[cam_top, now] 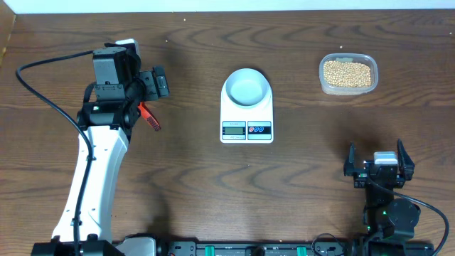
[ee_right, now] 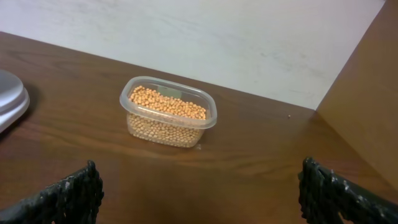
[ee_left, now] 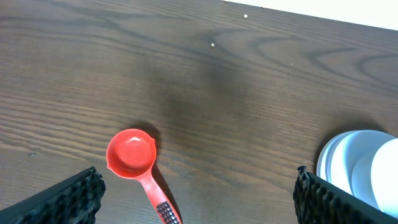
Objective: Scoop item into bowl and weigh 50g on scale
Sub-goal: 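Move the left gripper forward over the red scoop handle, then lower the left gripper and grasp the red scoop by its cup rim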
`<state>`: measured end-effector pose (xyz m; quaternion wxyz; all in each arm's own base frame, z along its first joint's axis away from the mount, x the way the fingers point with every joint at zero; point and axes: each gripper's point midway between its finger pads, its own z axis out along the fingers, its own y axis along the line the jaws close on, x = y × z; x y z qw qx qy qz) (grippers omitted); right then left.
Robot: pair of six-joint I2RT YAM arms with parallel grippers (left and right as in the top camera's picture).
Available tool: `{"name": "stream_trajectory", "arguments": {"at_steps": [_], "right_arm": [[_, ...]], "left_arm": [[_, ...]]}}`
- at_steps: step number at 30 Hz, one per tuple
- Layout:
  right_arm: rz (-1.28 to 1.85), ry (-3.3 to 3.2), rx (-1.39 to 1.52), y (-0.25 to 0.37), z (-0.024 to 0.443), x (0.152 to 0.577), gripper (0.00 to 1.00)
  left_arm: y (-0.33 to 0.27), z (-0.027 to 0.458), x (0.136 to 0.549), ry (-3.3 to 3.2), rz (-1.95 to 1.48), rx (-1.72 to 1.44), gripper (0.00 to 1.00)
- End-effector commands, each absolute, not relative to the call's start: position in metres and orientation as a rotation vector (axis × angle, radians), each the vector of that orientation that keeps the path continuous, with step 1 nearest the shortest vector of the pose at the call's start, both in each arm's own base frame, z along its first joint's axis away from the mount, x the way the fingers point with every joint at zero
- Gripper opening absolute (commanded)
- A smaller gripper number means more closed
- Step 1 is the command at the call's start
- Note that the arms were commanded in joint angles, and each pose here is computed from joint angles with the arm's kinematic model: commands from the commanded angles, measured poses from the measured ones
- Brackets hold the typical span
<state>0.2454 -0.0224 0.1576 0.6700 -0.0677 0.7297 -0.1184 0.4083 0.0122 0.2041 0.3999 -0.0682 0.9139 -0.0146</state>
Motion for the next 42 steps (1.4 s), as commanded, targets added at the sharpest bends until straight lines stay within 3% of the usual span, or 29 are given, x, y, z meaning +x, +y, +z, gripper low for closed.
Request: {"name": "stream_trajectory", "arguments": {"at_steps": [1,14,24,31,42], "right_arm": [[-0.262,1.646,-0.148,-0.022,0.157,0.245,0.99],[-0.290,1.641,-0.126,-0.027,0.158,0.245,0.99],[-0.250,1.479,0.132,-0.054,0.198,0.240,0.99],[-0.236,1.433,0.119,-0.058,0.227,0.241,0.99],[-0.255,1.580,-0.167,-0.053,0.295,0.308,0.99]], "left_arm": [[0.016,0.214,0.413,2.284,-0.024,-0.189,0.99],[0.029,0.227,0.430,2.192,0.042,-0.240,0.99],[0.029,0.232,0.433,2.168,0.033,-0.250,0.99],[0.029,0.233,0.434,2.165,0.032,-0.250,0.99],[0.029,0.241,0.436,2.145,0.026,-0.257,0.99]]}}
